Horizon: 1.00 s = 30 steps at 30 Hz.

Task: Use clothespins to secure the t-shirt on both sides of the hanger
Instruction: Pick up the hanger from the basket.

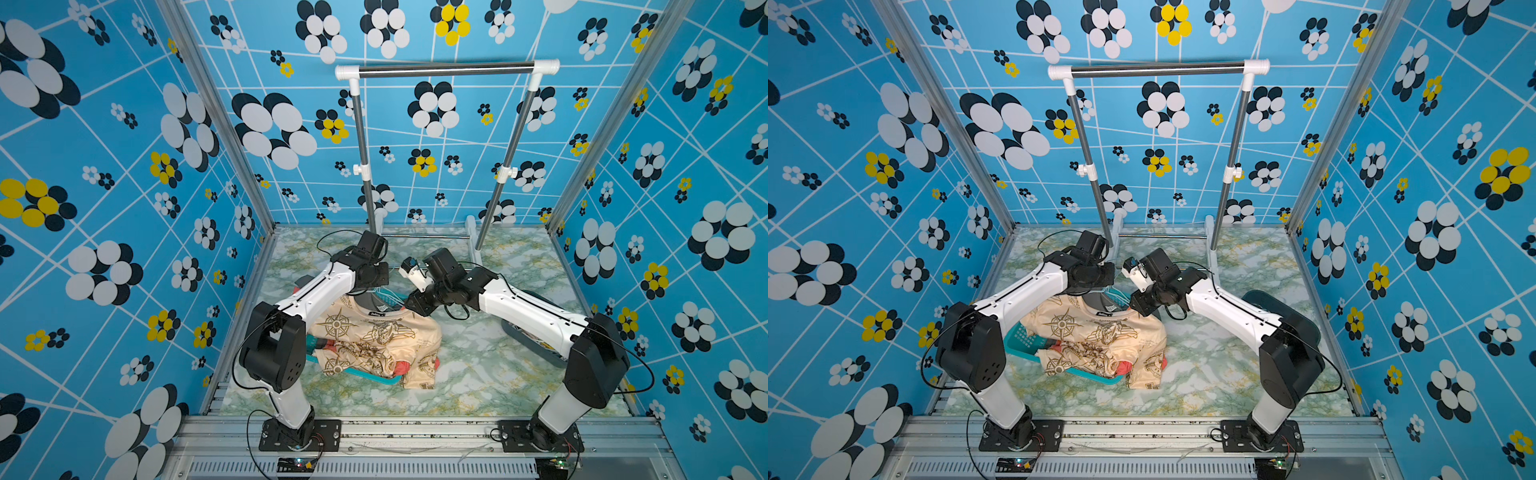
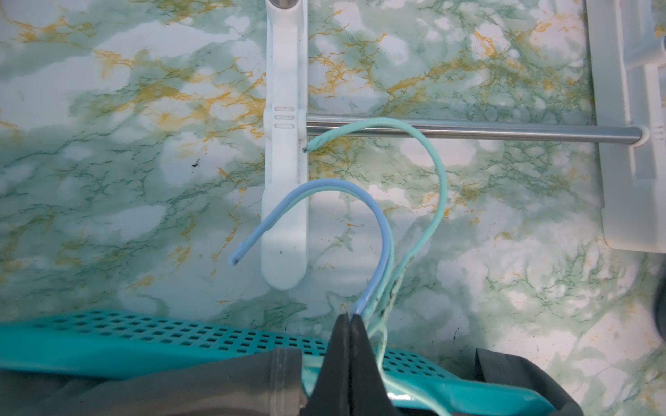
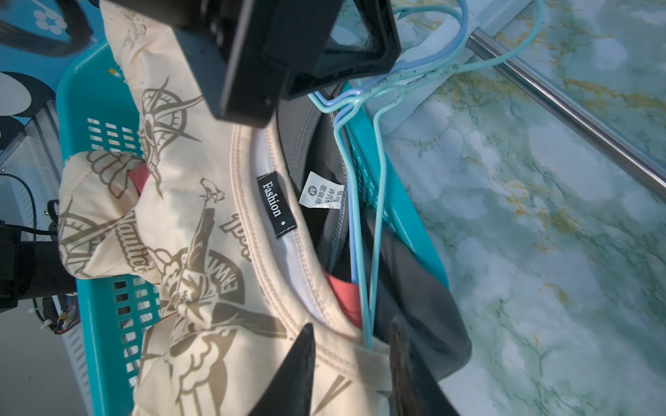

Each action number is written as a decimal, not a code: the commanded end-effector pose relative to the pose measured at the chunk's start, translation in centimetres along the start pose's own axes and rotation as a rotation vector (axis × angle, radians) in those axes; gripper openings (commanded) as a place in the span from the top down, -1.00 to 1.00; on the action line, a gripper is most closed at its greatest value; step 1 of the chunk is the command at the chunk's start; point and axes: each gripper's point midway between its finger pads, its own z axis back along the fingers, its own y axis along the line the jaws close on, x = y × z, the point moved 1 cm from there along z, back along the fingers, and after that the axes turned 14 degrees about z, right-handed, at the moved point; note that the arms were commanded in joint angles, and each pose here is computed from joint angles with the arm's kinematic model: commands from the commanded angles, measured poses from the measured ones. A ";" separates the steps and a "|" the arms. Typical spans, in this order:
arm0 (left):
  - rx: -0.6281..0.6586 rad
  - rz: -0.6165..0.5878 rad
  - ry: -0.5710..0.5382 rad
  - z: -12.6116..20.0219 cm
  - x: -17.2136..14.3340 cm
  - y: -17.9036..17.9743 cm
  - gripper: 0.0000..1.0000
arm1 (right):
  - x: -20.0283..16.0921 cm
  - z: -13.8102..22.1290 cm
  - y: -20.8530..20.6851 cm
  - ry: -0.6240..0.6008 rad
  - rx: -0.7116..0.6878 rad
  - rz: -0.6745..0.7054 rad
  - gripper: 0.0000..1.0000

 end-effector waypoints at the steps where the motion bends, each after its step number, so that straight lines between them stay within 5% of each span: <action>1: -0.021 0.014 -0.067 3.1 1.3 -0.2 0.60 | -1.4 -1.0 0.5 0.066 0.043 0.010 0.29; 6: -0.047 0.024 -0.102 5.1 1.8 -0.2 0.38 | -2.0 -1.9 0.5 0.107 0.057 0.004 0.45; 10: -0.061 0.032 -0.125 6.6 2.0 0.1 0.16 | -1.6 -2.0 0.6 0.085 0.070 -0.007 0.81; 16: -0.059 0.037 -0.153 8.1 1.7 0.9 -0.42 | -0.2 -0.4 0.5 0.038 0.047 0.007 1.00; 18: -0.063 0.037 -0.160 8.5 1.6 1.1 -0.98 | 0.3 0.5 0.5 0.021 0.033 0.013 1.00; 30: -0.235 0.012 -0.190 11.0 0.6 -1.2 -0.99 | 2.1 5.6 1.5 -0.063 0.018 0.035 1.00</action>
